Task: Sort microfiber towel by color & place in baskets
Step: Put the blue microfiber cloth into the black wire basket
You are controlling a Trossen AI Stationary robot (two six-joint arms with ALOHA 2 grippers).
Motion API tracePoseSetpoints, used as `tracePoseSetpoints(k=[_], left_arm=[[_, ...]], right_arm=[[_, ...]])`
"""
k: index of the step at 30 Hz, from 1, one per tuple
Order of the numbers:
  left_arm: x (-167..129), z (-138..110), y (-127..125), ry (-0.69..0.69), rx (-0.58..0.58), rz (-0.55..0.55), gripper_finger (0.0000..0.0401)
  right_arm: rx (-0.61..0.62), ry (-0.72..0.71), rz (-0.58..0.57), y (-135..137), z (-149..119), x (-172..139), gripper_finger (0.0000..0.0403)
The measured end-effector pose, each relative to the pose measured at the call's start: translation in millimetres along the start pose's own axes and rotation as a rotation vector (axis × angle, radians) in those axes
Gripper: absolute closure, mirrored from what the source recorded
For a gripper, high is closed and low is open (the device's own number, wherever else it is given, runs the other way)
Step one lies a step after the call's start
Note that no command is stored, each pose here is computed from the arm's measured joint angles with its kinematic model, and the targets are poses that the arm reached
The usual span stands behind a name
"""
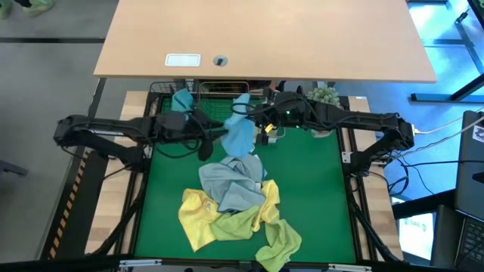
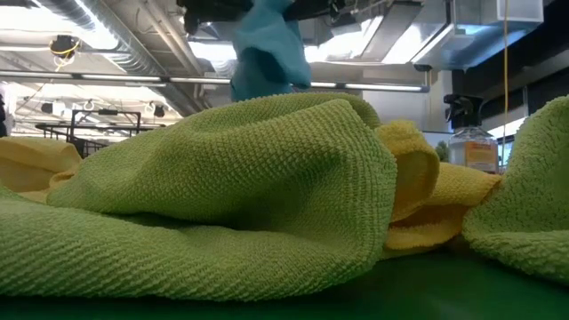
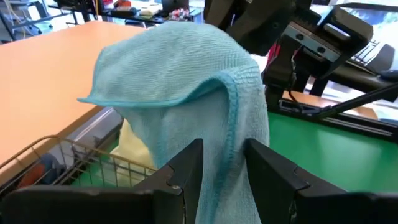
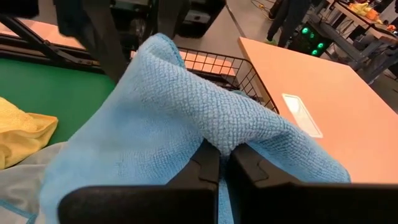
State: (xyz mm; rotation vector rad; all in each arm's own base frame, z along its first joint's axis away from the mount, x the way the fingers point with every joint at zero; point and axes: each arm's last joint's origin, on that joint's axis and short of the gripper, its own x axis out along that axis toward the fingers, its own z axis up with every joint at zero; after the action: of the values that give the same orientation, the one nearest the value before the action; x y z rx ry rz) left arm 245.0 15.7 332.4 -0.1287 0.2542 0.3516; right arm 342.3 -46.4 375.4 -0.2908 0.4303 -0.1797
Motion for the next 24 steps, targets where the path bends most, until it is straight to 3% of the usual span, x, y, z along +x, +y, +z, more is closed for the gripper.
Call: tracePoseSetpoints(k=[6, 14, 20, 24], left_arm=[[12, -4, -4, 0.005, 0.024, -0.024, 0.0295], [15, -3, -4, -0.013, 0.020, -0.007, 0.0391], [15, -3, -4, -0.014, 0.020, 0.001, 0.0398], [15, -3, -4, -0.018, 0.020, 0.023, 0.0399]], right_arm=[[0.000, 0.000, 0.000, 0, 0, 0, 0.0394], [0.002, 0.001, 0.001, 0, 0, 0, 0.0393], [0.003, 0.001, 0.001, 0, 0, 0, 0.0389], [0.004, -0.004, 0.018, 1, 0, 0, 0.0356]])
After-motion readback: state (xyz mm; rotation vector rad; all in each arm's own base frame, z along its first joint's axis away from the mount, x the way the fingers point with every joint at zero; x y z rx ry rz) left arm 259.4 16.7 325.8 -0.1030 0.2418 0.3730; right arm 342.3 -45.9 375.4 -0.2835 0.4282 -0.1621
